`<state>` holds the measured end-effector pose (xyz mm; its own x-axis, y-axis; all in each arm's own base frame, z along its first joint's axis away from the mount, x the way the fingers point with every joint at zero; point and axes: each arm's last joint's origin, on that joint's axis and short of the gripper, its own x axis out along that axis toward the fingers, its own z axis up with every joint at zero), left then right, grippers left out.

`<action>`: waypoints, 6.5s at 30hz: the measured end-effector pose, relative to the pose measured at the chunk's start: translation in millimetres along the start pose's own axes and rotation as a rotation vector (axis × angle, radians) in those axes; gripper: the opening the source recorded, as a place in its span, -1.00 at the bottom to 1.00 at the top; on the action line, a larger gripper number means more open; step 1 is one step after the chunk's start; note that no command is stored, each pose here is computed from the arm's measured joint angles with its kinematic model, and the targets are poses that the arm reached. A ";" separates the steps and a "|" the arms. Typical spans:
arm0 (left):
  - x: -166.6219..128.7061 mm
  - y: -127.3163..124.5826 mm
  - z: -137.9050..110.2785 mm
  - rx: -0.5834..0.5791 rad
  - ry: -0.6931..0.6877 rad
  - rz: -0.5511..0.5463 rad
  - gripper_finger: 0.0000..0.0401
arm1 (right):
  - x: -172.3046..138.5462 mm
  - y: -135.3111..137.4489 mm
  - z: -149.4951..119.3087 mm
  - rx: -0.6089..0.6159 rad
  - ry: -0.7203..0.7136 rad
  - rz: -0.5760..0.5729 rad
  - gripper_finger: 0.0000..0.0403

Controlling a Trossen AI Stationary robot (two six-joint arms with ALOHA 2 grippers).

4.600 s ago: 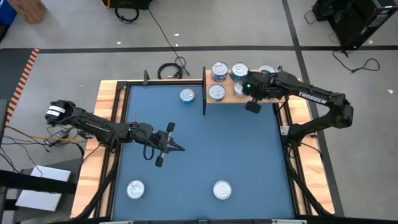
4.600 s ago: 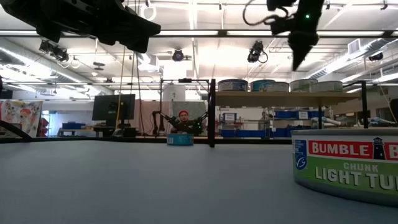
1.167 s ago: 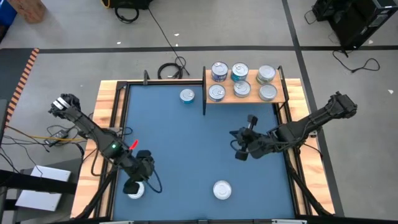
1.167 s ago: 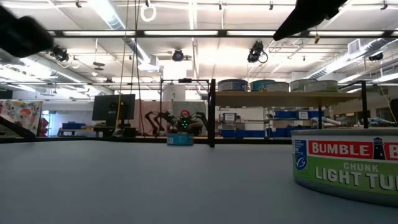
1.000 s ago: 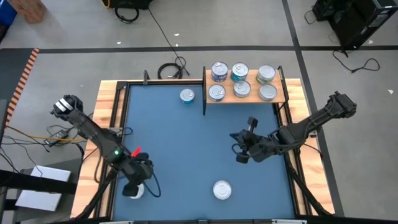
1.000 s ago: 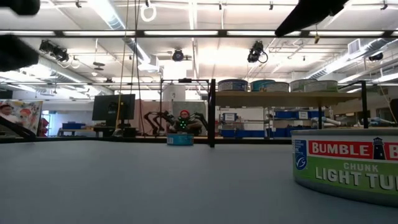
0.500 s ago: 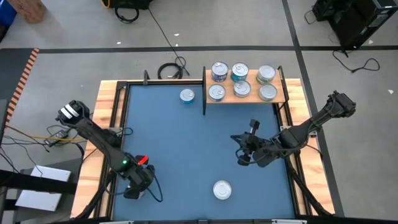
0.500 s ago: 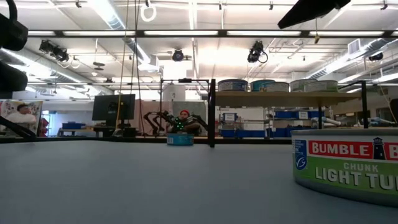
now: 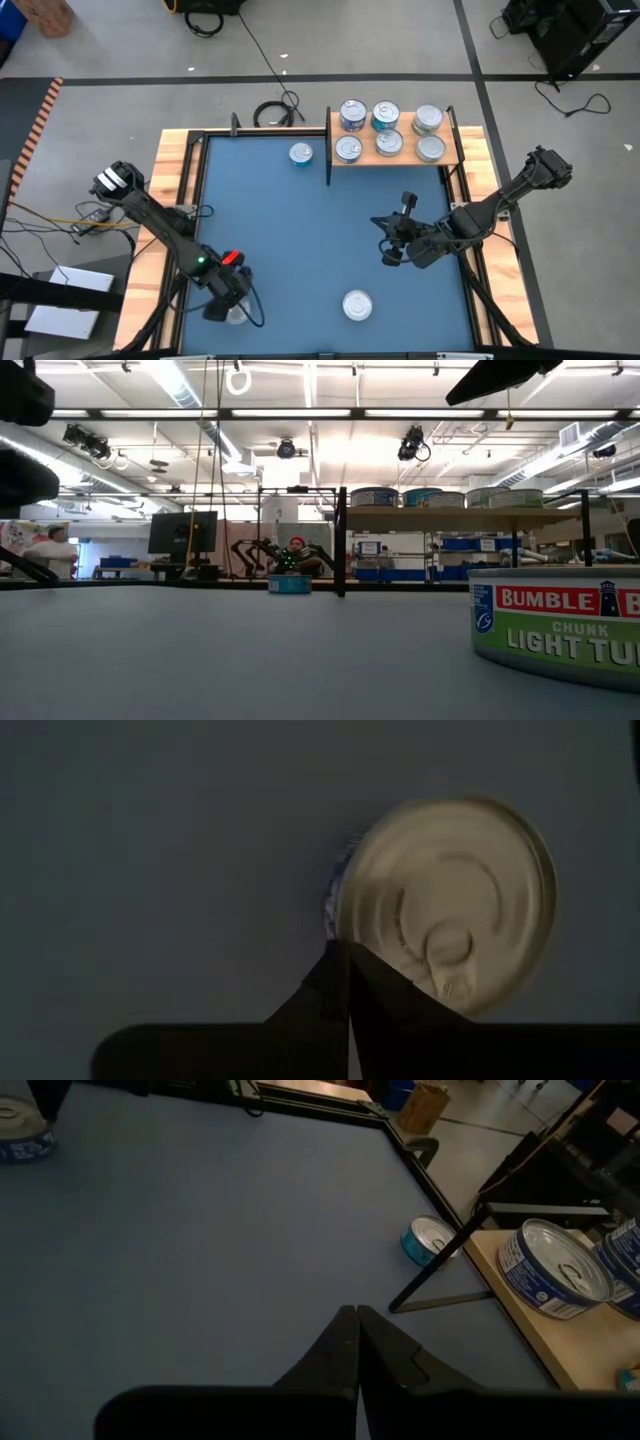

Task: Stack canned seafood by type on shelf
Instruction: Stack the blue tuna can on top of the blue tuna can on the shelf

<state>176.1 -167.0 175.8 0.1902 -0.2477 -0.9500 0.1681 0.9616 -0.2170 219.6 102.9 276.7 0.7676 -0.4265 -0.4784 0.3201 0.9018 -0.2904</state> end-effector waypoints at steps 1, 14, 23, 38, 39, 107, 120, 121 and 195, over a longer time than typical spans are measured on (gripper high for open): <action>0.0 1.0 1.0 -0.004 -0.013 0.013 -0.99 | 0.0 0.0 0.0 0.000 0.000 0.000 -0.94; -4.9 4.1 21.9 0.083 -0.137 -0.047 -1.00 | -0.2 0.9 2.4 0.018 -0.019 0.008 -0.94; 17.0 -7.7 17.5 0.113 -0.025 -0.121 -1.00 | -4.9 5.3 1.2 0.005 -0.026 0.031 -0.94; 24.8 18.7 38.5 0.113 -0.177 0.142 -1.00 | -9.8 9.4 0.9 0.000 -0.044 0.041 -0.94; 24.6 22.2 40.6 0.116 -0.188 0.160 -1.00 | -9.8 9.4 0.9 0.000 -0.044 0.040 -0.94; 16.7 96.4 106.0 0.259 -0.360 0.253 -1.00 | -10.4 10.2 3.9 0.013 -0.064 0.053 -0.93; 30.9 110.3 122.8 0.267 -0.454 0.261 -1.00 | -10.5 11.5 5.2 0.011 -0.068 0.079 -0.92; 30.5 111.2 124.2 0.274 -0.467 0.262 -1.00 | -10.5 11.6 5.2 0.013 -0.068 0.081 -0.92; -26.5 166.4 55.0 0.156 -1.088 0.254 -0.99 | 204.8 98.9 -20.6 -0.632 0.197 0.461 -0.65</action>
<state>252.3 -7.0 177.3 0.9650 -0.0920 -0.2456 0.1092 0.9924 0.0575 397.1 103.3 133.0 0.6150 -0.0784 -0.7846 -0.4247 0.8054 -0.4134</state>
